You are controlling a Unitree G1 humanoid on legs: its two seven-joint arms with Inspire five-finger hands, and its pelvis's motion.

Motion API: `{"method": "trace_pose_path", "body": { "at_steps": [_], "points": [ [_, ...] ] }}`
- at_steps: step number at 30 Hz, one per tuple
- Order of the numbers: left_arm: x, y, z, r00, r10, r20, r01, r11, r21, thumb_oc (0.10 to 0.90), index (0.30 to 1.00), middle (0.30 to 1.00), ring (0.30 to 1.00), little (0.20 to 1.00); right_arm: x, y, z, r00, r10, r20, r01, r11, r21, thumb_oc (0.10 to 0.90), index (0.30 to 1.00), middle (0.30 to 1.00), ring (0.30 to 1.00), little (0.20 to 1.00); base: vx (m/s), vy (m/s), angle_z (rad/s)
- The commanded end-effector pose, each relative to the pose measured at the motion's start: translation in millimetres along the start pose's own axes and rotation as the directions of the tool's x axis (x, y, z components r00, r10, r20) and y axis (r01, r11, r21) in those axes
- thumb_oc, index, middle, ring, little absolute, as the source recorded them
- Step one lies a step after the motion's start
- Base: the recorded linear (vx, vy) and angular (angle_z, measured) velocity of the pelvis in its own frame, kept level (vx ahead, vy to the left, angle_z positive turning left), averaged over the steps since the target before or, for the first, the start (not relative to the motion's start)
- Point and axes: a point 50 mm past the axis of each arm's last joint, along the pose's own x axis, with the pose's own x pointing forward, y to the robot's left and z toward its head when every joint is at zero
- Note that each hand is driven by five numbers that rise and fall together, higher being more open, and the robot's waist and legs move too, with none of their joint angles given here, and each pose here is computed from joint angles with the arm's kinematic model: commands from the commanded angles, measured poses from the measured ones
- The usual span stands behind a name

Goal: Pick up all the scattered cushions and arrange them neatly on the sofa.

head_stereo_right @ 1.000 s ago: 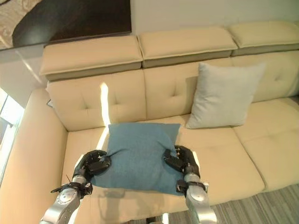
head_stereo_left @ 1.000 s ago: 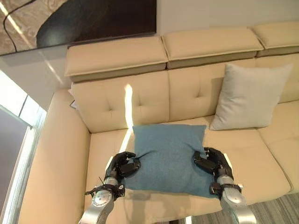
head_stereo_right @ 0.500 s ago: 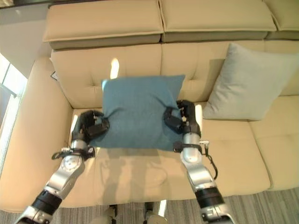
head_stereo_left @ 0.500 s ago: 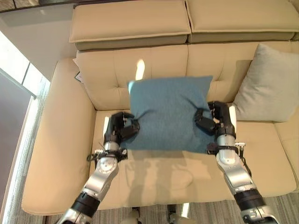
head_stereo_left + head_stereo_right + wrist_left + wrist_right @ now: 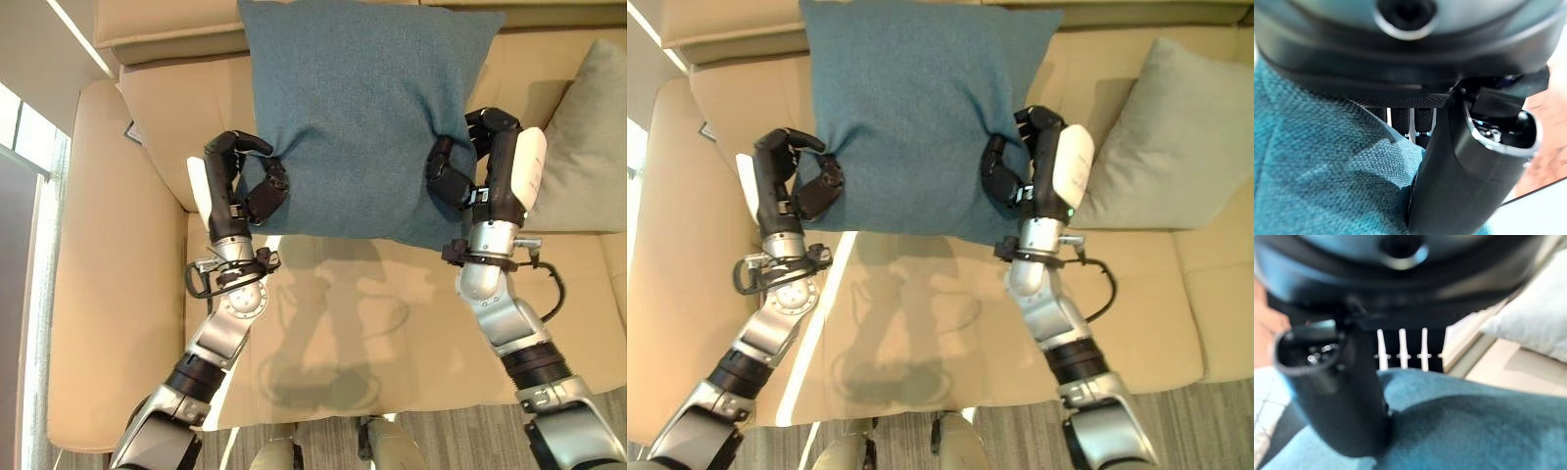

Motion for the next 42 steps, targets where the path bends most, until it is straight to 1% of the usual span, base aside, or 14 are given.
{"method": "trace_pose_path", "body": {
  "at_steps": [1,2,3,5,6,12,20,23,27,28,29,34,38,42],
  "points": [
    [31,-18,48,0.972,-0.01,0.235,0.042,0.991,-0.13,0.4,0.3,0.3,0.3,0.3,41,-5,44,0.983,-0.16,0.091,0.139,0.97,0.199,0.4,0.3,0.3,0.3,0.3,-0.06,-0.02,-0.02],
    [36,-22,38,0.984,-0.041,0.173,0.062,0.991,-0.117,0.4,0.3,0.3,0.3,0.3,51,-3,31,0.992,-0.124,0.002,0.121,0.973,0.195,0.4,0.3,0.3,0.3,0.3,-0.04,-0.015,0.06],
    [36,-22,38,0.984,-0.041,0.174,0.062,0.991,-0.118,0.4,0.3,0.3,0.3,0.3,51,-3,32,0.992,-0.125,0.003,0.122,0.973,0.196,0.433,0.349,0.349,0.349,0.349,-0.06,-0.02,-0.06],
    [40,-23,22,0.989,-0.115,0.096,0.122,0.99,-0.068,0.8,0.9,0.9,0.9,0.9,56,1,13,0.994,-0.032,-0.105,0.052,0.979,0.196,0.733,0.799,0.799,0.799,0.799,-0.04,-0.018,-0.04],
    [40,-23,21,0.989,-0.115,0.096,0.122,0.99,-0.069,0.8,0.9,0.9,0.9,0.9,56,1,13,0.994,-0.031,-0.105,0.051,0.979,0.196,0.8,0.9,0.9,0.9,0.9,-0.01,-0.02,0.14],
    [9,-20,-14,0.974,-0.215,-0.075,0.204,0.97,-0.134,0.8,0.9,0.9,0.9,0.9,30,14,-8,0.976,0.111,-0.186,-0.063,0.967,0.246,0.8,0.9,0.9,0.9,0.9,0.0,-0.011,0.0],
    [-27,-6,-43,0.942,-0.266,-0.206,0.233,0.957,-0.17,0.8,0.9,0.9,0.9,0.9,-18,15,-37,0.946,0.176,-0.273,-0.099,0.957,0.274,0.8,0.9,0.9,0.9,0.9,0.01,-0.003,0.05],
    [-39,12,-55,0.932,-0.256,-0.257,0.221,0.963,-0.156,0.8,0.9,0.9,0.9,0.9,-38,8,-51,0.93,0.194,-0.313,-0.111,0.958,0.262,0.8,0.9,0.9,0.9,0.9,0.0,0.0,0.02],
    [-58,64,-78,0.917,-0.138,-0.374,0.109,0.989,-0.099,0.8,0.9,0.9,0.9,0.9,-71,-16,-80,0.894,0.183,-0.41,-0.1,0.972,0.215,0.8,0.9,0.9,0.9,0.9,0.02,-0.021,-0.07],
    [-58,65,-78,0.917,-0.139,-0.375,0.109,0.989,-0.099,0.8,0.9,0.9,0.9,0.9,-71,-16,-80,0.893,0.183,-0.41,-0.101,0.972,0.214,0.8,0.9,0.9,0.9,0.9,0.0,0.0,0.0],
    [-66,86,-88,0.901,-0.083,-0.426,0.061,0.996,-0.066,0.8,0.9,0.9,0.9,0.9,-87,-23,-91,0.869,0.191,-0.457,-0.109,0.974,0.2,0.8,0.9,0.9,0.9,0.9,0.0,0.0,0.0],
    [-94,128,-108,0.838,0.014,-0.545,-0.008,1.0,0.013,0.8,0.9,0.9,0.9,0.9,-129,-36,-114,0.783,0.222,-0.581,-0.137,0.973,0.188,0.8,0.9,0.9,0.9,0.9,0.04,-0.02,-0.01],
    [-124,149,-123,0.76,-0.011,-0.65,0.086,0.993,0.084,0.8,0.9,0.9,0.9,0.9,-162,-40,-128,0.693,0.3,-0.655,-0.199,0.954,0.226,0.8,0.9,0.9,0.9,0.9,0.06,-0.025,0.06],
    [-167,167,-137,0.631,-0.041,-0.775,0.217,0.968,0.125,0.8,0.9,0.9,0.9,0.9,-199,-45,-138,0.584,0.364,-0.725,-0.233,0.931,0.279,0.8,0.9,0.9,0.9,0.9,0.04,-0.01,-0.06]
  ]
}}
